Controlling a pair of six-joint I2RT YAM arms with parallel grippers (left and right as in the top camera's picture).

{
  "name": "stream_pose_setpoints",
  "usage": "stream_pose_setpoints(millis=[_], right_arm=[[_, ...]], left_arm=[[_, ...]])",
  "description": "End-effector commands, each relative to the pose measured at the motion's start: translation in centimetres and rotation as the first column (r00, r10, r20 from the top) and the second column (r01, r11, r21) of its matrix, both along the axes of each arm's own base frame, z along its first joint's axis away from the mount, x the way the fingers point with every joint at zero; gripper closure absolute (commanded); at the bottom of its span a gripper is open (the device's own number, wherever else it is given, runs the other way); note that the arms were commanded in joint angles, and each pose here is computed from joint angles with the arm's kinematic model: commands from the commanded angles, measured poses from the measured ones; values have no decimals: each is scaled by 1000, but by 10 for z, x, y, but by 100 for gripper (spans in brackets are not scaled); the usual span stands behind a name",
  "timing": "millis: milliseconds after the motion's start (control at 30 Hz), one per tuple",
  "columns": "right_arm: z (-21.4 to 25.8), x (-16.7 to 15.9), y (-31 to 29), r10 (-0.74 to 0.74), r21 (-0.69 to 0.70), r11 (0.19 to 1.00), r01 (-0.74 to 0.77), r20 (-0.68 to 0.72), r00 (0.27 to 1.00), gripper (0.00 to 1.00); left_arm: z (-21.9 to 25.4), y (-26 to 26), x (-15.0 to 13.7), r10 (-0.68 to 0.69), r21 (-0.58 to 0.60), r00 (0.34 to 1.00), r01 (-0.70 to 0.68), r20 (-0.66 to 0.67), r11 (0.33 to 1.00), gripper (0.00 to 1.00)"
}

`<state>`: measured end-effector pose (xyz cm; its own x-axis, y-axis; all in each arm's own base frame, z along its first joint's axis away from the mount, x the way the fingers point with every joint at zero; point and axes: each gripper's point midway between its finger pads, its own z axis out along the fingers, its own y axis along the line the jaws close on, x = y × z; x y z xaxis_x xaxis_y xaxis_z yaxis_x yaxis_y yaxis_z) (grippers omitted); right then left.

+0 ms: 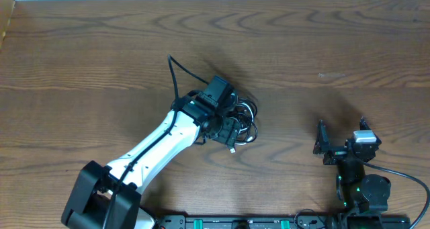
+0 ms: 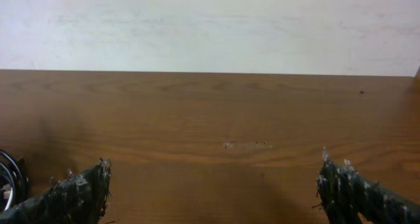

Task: Untangle cables
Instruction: 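Lower the left gripper onto the tangle and close on a black cable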

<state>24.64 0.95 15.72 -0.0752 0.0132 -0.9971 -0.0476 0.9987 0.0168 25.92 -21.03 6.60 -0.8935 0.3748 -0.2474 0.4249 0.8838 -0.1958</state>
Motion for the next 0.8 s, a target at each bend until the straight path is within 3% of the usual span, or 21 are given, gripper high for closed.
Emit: stream_pose_setpoints(millis=[0, 400, 767], right_arm=[[-1, 0, -2, -4, 7, 1000, 4, -1, 1000, 1], [-1, 0, -2, -4, 7, 1000, 4, -1, 1000, 1], [-1, 0, -2, -4, 7, 1000, 4, -1, 1000, 1]], left_arm=[[-14, -3, 1, 55, 16, 999, -54, 0, 998, 12], [-49, -2, -2, 47, 92, 998, -42, -45, 995, 12], [-45, -2, 0, 47, 85, 998, -43, -36, 995, 13]])
